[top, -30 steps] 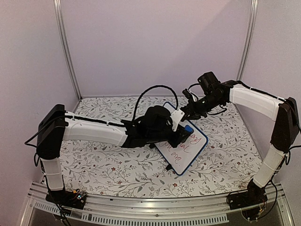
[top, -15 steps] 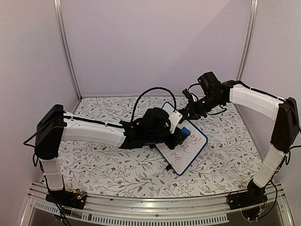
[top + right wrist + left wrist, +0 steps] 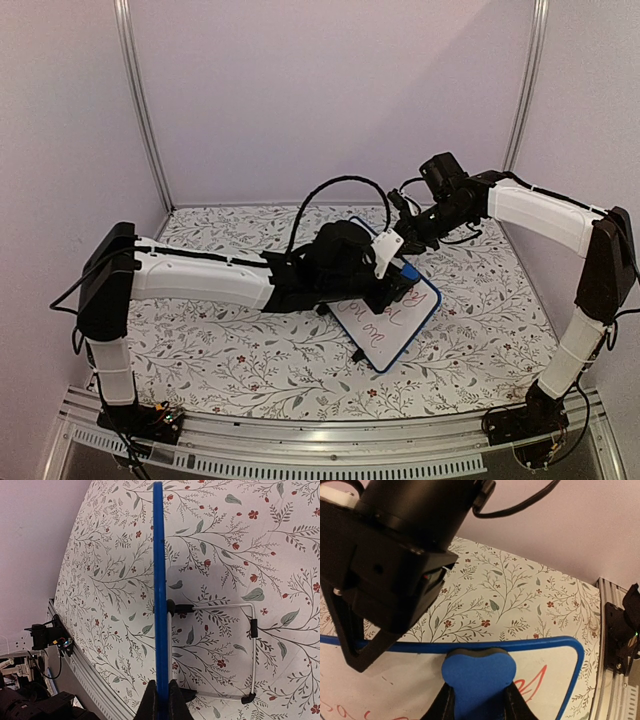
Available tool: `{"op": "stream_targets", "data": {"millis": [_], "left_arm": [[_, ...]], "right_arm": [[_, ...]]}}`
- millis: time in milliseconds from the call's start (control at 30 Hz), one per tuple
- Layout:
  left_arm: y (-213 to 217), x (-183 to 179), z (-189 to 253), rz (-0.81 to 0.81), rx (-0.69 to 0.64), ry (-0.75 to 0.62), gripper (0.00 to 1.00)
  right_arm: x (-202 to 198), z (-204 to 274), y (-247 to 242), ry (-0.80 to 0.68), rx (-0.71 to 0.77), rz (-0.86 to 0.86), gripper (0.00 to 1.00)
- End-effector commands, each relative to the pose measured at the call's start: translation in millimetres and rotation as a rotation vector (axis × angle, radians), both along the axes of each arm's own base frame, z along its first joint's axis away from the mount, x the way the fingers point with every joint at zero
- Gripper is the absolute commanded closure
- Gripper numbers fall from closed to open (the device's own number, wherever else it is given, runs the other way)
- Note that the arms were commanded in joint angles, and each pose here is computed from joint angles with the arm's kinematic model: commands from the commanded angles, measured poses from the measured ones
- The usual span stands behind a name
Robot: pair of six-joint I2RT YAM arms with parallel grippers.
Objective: Erase the whiteboard
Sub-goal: Erase the whiteboard from the whiteboard stand.
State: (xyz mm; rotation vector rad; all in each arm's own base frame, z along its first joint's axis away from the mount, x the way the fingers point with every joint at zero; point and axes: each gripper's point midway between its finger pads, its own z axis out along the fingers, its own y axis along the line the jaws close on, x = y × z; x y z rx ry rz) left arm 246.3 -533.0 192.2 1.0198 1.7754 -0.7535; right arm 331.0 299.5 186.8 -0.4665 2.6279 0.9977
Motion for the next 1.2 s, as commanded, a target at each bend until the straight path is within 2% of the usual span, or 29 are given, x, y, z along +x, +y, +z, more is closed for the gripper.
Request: {"op": "stream_targets", "data": {"millis": [0,333,900,1033,1167], "left_arm": [[2,0,-26,0.024,0.084,-0.001,1.00],[30,-3,-58,0.062,0.139,0.045,1.00],[13,11,-12,0.008,-0.015,0.070,1.00],[14,11,-16,0.013,-0.001,0.077,1.00],[22,6,-38,0.023,0.032,0.116,1.00]], "right_arm": [[-14,-11,7,0.046,-0.013,0.020,1.00],[-14,-12,8,0.045,-0.008,0.022,1.00],[-17,-14,7,0.047,-0.004,0.025,1.00],[-17,-14,8,0.050,-0.003,0.024,1.00],[-18,-16,7,0.050,-0.006,0.027,1.00]]}}
